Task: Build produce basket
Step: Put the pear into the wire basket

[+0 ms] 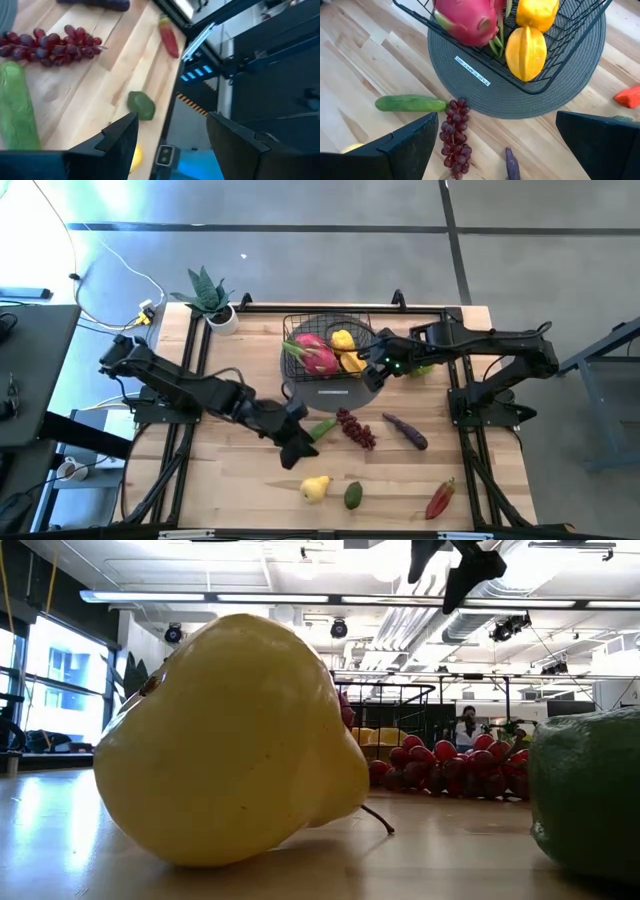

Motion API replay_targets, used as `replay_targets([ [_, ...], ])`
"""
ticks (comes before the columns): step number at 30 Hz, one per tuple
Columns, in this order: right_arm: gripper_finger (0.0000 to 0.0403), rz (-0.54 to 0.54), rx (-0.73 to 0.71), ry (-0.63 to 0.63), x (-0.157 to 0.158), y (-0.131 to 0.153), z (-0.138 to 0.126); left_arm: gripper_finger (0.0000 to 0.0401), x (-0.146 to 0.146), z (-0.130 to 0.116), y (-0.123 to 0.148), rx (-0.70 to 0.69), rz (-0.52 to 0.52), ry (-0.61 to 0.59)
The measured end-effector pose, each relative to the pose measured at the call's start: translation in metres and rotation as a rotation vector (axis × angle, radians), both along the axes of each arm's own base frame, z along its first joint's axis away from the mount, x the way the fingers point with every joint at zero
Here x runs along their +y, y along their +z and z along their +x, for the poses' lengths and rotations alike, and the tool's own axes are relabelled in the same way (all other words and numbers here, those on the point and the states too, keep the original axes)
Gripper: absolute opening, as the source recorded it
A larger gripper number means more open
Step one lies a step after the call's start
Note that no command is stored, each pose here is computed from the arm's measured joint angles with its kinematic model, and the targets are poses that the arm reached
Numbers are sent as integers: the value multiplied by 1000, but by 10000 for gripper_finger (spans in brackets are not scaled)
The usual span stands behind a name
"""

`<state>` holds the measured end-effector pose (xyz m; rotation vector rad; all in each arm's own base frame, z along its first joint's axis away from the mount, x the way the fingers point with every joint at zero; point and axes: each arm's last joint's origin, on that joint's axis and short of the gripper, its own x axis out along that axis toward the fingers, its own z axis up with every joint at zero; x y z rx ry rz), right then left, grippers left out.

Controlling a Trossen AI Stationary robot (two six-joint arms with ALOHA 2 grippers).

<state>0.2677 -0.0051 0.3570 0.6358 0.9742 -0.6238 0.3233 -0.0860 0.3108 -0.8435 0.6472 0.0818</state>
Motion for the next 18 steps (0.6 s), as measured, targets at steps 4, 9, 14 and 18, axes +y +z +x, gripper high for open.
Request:
replay_targets([
  [4, 387, 0, 5, 11, 3, -1, 0, 225, -6, 8, -16, 45, 61, -1],
  [9, 387, 0, 12, 11, 3, -1, -1, 225, -14, 16, -35, 102, 94, -6],
  [14, 387, 11, 7, -4, 4, -1, -1, 225, -26, 20, -52, 152, 109, -37],
  [18, 387, 43, -3, -19, 12, -1, -1, 225, -35, 16, -58, 193, 119, -60],
])
